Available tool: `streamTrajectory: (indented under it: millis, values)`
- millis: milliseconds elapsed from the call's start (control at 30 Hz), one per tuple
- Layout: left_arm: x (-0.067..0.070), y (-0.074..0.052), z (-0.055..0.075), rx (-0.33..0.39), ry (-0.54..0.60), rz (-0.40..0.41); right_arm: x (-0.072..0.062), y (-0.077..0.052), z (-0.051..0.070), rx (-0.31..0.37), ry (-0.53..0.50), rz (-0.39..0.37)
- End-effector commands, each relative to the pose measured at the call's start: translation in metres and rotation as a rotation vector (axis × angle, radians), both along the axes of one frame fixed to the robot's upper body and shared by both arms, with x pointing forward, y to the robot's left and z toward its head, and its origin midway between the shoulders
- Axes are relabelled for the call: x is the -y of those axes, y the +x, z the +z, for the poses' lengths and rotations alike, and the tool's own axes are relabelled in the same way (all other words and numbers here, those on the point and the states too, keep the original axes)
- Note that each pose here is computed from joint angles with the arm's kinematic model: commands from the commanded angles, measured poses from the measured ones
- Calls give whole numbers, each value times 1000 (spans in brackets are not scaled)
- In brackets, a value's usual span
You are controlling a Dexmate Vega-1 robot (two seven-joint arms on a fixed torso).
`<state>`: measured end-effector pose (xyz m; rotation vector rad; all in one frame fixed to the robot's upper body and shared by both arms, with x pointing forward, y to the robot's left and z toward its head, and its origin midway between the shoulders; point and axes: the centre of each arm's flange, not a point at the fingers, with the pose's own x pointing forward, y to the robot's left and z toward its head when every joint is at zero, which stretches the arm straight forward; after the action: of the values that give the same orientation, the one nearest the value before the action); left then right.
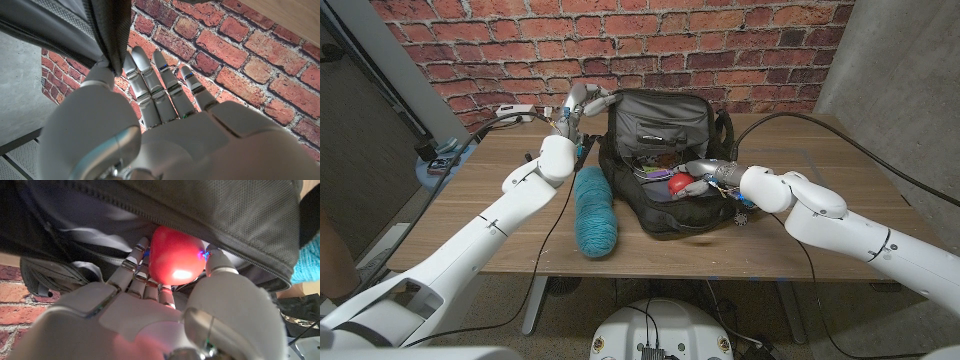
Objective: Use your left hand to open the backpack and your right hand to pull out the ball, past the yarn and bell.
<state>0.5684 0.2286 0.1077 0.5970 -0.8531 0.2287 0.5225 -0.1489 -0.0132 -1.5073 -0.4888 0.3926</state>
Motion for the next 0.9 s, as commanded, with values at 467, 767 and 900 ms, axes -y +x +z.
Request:
streamTrajectory:
  millis: [467,767,900]
  values:
    - [7,-7,-4,22,-5,4,6,1,-10,130,15,60]
    - [6,-7,-5,24,-10,2,4,-1,-8,152,26,67]
    - [6,-7,-6,25,-11,1,4,-2,-6,159,32,72]
